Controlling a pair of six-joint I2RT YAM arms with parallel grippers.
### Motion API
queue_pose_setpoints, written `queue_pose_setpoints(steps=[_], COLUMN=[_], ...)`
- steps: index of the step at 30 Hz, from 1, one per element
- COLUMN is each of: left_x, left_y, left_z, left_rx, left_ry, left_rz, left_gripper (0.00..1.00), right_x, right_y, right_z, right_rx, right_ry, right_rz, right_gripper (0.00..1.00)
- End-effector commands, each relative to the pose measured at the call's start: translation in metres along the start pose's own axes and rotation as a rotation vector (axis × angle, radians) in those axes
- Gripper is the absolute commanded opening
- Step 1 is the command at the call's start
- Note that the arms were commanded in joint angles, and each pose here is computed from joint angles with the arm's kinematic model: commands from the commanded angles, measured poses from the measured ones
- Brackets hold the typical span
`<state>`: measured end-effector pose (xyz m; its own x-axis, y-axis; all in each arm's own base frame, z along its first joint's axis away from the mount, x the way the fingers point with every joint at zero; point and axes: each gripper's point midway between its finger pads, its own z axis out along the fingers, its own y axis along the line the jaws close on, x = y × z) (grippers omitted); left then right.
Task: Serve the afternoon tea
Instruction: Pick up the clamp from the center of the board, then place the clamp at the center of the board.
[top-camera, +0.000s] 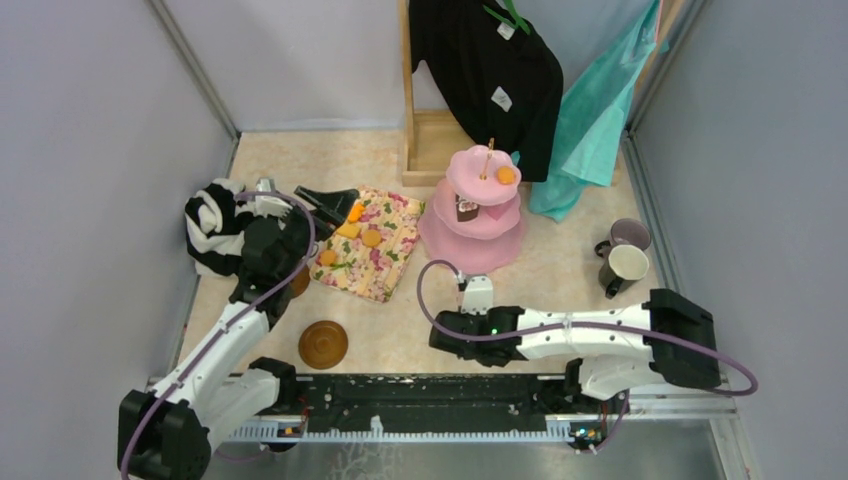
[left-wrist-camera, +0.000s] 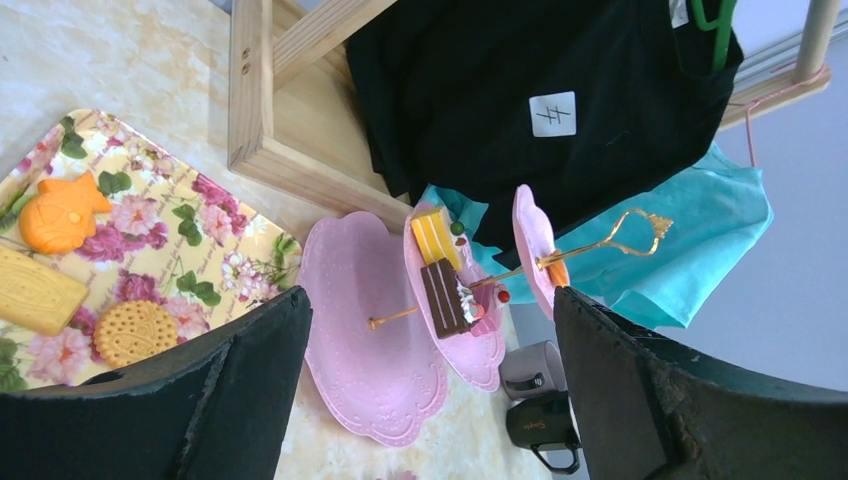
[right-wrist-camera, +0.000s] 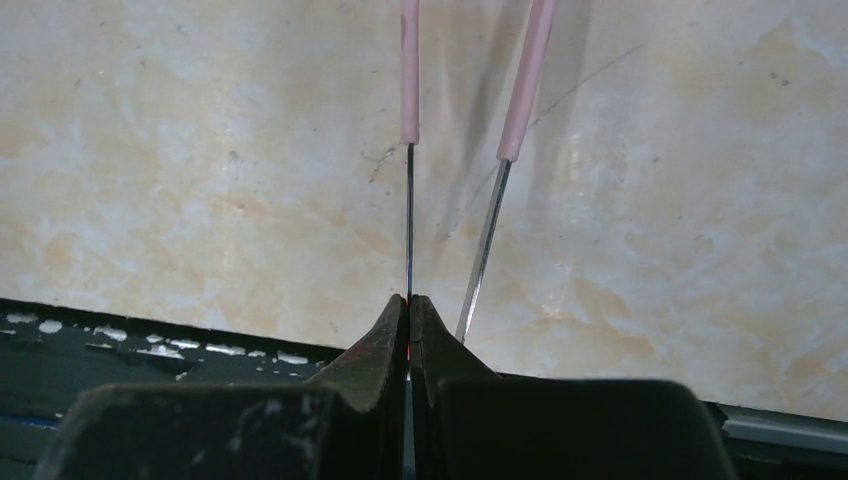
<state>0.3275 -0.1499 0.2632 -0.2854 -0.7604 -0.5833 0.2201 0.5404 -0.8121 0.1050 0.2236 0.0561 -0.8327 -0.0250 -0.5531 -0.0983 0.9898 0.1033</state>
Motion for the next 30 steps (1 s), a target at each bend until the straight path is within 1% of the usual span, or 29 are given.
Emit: queue_pose_setpoints(steps=[1,7,10,19,30], left_x=[-0.014,-0.015,-0.015,-0.017,-0.026], left_y=[-0.023,-0.02,-0.019,-0.014,-0.011], left_z=[-0.006,-0.01,-0.01,-0.006,0.003], left_rx=[0.055,0.042,0.042,0.018,-0.011], left_ry=[-0.034,-0.046,-0.045,-0.06,-0.1], left_rz=[0.017,0.021,0.018,0.019,0.038], left_gripper=[0.96,0.96,0.96,0.96,0.95], right_x=[-0.011,-0.011,-0.015,-0.014,-0.032], right_y=[0.035,0.062,0.068,0.069,0.07], right_z=[-0.012,-0.011,-0.01,0.006,0.034], right_rx=[-0.066,-0.131,-0.136,-0.125,-0.194], right_ry=[-0.036,-0.044,-0.057,-0.061,-0.085], right_rz=[-0.076,-0.182,-0.233,-0.461,-0.571], right_gripper=[0.0,0.0,0.0,0.0,0.0])
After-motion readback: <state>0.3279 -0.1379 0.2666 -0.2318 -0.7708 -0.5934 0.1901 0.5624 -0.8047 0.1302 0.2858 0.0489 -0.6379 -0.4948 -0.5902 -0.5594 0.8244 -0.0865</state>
